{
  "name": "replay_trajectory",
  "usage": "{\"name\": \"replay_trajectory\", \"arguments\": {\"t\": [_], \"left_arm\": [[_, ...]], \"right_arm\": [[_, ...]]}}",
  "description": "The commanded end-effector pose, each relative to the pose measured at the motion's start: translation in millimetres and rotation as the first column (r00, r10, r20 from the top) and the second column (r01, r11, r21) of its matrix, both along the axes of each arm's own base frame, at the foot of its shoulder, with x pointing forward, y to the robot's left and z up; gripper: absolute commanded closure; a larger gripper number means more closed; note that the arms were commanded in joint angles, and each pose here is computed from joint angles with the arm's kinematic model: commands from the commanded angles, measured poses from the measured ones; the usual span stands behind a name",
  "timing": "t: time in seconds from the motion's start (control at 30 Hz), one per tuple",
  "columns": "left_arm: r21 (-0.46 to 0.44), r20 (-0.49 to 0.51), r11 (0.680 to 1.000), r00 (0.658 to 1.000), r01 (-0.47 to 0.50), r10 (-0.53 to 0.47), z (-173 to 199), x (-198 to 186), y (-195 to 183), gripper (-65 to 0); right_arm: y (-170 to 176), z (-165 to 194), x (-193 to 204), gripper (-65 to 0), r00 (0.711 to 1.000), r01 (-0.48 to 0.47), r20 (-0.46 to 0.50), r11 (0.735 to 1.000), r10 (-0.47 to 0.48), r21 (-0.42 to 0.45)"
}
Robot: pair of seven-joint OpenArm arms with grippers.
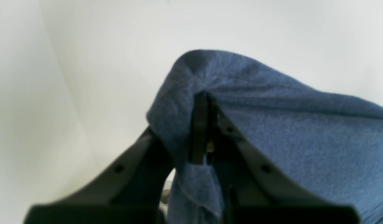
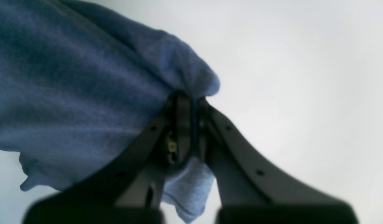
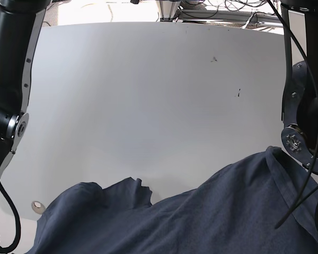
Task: Fold the T-shirt properly
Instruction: 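Lift the shirt high with both grippers, stretching it between them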
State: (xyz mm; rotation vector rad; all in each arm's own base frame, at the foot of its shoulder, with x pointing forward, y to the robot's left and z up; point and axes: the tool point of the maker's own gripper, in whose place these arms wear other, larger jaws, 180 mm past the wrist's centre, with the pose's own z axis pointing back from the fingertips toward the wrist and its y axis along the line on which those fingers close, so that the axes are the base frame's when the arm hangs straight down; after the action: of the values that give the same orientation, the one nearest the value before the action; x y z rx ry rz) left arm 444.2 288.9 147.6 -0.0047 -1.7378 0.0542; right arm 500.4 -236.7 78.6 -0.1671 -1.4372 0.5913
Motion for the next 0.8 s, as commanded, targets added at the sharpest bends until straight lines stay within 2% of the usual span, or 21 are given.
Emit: {"name": "replay_trajectory", "arguments": {"t": [0.0,0.43,0.67,0.77], "left_arm": [[0.006,0.045,1.000,0.999,0.000,0.000,11,-4,-1,0.0],[0.000,0.048,0.999,0.998,0.036,-0.036,9,-2,-7,0.0],[-0.003,0.058,0.999,0.998,0.035,-0.035,13,-2,-7,0.0],[-0.002,0.093,0.999,0.995,0.034,-0.034,22,-5,-7,0.0]], "right_arm": [[-13,10,-5,0.0,0.999,0.030,0.028,1.000,-0.030,-0.009],[-15,-20,-1,0.0,0.999,0.034,-0.032,0.999,-0.034,-0.005],[-13,-16,0,0.0,0.999,0.030,-0.023,1.000,-0.030,-0.007],[-12,6,-3,0.0,0.999,0.028,0.020,1.000,-0.028,-0.007]]}}
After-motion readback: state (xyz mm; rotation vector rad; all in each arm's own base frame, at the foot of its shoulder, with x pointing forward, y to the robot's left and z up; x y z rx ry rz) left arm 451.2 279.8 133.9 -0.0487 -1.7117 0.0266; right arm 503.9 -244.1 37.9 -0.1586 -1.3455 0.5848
